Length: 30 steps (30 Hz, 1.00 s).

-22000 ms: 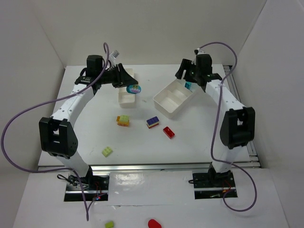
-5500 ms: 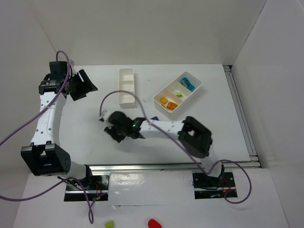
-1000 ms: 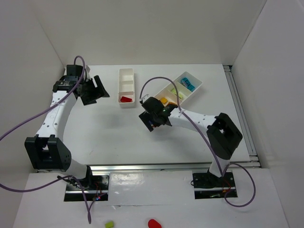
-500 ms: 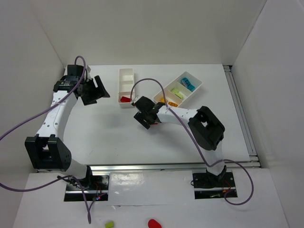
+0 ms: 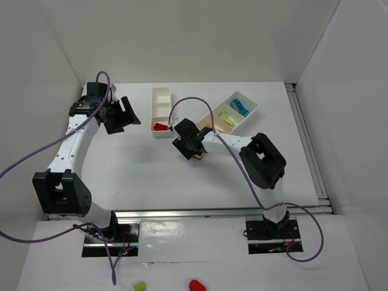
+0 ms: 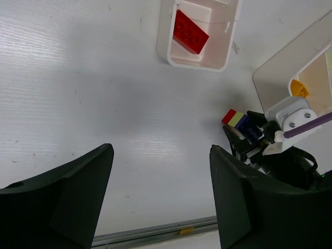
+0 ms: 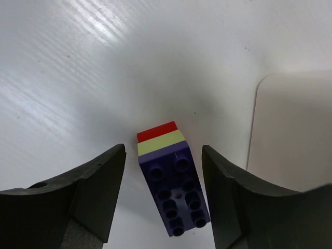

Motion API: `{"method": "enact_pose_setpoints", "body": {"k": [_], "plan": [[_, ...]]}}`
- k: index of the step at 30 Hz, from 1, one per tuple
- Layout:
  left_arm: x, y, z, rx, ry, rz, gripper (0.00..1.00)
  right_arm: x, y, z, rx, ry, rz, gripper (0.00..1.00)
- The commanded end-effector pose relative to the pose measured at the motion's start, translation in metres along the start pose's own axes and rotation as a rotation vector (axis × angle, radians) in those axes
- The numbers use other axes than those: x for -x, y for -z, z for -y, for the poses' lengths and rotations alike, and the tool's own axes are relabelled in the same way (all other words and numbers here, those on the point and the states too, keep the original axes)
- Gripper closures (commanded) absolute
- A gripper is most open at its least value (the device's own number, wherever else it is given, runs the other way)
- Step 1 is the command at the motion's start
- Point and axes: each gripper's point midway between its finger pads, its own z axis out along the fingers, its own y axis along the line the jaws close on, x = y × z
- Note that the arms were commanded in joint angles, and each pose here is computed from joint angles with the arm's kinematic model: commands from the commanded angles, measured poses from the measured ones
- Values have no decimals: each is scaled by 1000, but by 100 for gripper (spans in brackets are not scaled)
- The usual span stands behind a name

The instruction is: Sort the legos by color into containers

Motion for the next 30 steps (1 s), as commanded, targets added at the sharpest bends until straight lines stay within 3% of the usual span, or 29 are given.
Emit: {"method": "enact_pose_setpoints", "body": {"k": [1, 3, 7, 9, 12, 15, 30], "plan": [[11, 2, 10, -34, -19, 23, 16, 19, 30, -1, 66, -55, 53, 31], [11, 2, 10, -35, -19, 23, 16, 18, 34, 6, 100, -104, 39, 12], [13, -2, 10, -35, -19, 23, 16, 11, 46, 3, 167, -127, 23, 11], [13, -2, 10, -35, -19, 23, 16, 0, 46, 5, 172, -134, 6, 16], [12, -2, 12, -43, -19, 19, 16, -5, 47, 6, 164, -133, -4, 35], [12, -2, 12, -43, -19, 19, 16, -8, 44, 5, 164, -132, -14, 44], [8, -1, 14, -47, -26, 15, 16, -15, 24, 6, 135, -130, -33, 45]]}}
